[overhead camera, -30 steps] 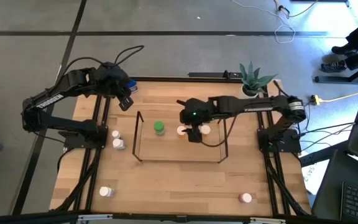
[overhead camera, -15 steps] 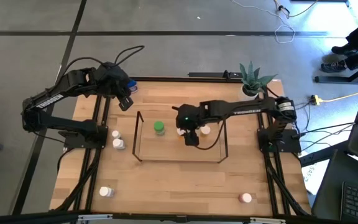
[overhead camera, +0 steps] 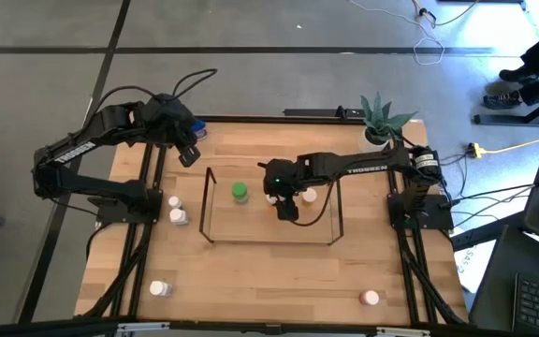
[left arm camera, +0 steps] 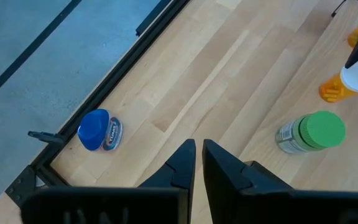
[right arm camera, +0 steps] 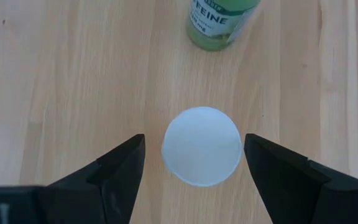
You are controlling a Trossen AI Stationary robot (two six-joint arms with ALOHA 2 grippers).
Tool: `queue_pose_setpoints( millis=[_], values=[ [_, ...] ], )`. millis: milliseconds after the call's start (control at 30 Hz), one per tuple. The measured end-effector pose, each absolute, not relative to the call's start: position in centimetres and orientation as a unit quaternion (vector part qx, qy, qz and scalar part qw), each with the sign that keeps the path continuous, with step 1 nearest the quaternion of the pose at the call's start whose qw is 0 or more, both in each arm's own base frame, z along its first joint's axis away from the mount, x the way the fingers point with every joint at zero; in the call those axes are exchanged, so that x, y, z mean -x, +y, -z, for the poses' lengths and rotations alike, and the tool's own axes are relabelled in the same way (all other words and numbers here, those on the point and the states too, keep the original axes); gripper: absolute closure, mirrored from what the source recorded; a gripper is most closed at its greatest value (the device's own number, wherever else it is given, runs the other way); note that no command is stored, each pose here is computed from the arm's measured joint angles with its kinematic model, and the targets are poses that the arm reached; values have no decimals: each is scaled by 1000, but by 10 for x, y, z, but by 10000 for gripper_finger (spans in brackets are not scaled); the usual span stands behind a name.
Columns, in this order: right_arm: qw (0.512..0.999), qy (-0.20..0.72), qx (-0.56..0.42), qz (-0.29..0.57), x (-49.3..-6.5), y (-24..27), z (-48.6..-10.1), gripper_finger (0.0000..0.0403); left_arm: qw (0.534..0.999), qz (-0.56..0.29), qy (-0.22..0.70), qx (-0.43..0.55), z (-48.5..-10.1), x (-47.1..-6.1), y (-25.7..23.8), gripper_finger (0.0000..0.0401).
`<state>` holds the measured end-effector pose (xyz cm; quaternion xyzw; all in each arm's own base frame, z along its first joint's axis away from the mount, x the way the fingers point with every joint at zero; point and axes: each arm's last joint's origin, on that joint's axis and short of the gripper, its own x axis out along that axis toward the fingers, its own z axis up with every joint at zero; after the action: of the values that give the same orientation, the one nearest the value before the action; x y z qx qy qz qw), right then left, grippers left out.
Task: Pick and place medicine bottles onto shelf by color
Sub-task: Adjust the pill bottles on the shelf
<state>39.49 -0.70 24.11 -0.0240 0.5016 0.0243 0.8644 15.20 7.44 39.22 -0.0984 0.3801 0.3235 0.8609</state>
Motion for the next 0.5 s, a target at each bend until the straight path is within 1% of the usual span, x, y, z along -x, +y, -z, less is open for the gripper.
queue_pose_setpoints(
  millis=[500],
  values=[
    [863, 505, 19, -14, -395, -14, -240, 125, 861, -323, 380, 99, -392, -152, 74, 376]
  ],
)
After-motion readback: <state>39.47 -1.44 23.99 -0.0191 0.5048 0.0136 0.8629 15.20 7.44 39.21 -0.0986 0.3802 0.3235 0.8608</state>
